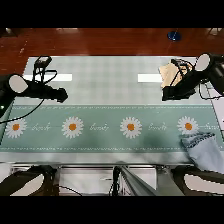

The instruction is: Fold the shirts.

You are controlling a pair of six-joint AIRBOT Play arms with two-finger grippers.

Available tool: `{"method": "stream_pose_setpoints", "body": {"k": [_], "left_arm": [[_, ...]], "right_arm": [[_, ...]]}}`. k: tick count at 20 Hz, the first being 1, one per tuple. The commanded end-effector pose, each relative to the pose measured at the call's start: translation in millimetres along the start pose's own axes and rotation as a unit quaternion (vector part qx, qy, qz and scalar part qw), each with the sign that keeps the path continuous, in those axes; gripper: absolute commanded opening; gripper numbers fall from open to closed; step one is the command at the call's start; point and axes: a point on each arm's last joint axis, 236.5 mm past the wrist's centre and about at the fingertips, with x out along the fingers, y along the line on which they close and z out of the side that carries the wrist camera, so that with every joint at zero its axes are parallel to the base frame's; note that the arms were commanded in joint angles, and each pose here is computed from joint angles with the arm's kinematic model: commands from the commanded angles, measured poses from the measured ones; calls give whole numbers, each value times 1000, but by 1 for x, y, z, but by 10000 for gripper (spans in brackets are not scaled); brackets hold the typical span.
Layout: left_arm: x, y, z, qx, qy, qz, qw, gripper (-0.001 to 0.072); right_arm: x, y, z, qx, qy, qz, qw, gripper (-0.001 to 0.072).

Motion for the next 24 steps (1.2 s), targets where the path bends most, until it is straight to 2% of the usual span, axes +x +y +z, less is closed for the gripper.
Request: {"method": "stream_pose_setpoints", "body": {"k": [1, 6, 11, 17, 19, 21, 23, 24], "left_arm": [[0, 0, 0, 0, 1, 0, 1000, 588], [0, -1, 0, -3, 0, -3, 1000, 588], [1, -15, 7, -27, -14, -33, 999, 588], [6, -5, 38, -33, -78, -17, 996, 588], [7, -2, 45, -34, -90, -13, 995, 588], [7, -3, 42, -34, -84, -14, 996, 595], [9, -6, 31, -33, -60, -20, 997, 595], [9, -8, 26, -33, -51, -23, 998, 596]], "right_arm": [[0, 0, 0, 0, 0, 0, 1000, 527], [0, 0, 3, 0, -5, 1, 1000, 527], [0, -1, 9, 0, -19, -2, 1000, 527], [-3, 6, 37, 12, -77, 12, 997, 526], [-14, -3, 79, -39, -168, -16, 985, 509], [-50, -43, 125, -46, -267, -104, 957, 509], [-94, -95, 150, 27, -335, -170, 927, 510], [-103, -118, 153, 65, -344, -177, 920, 511]]}}
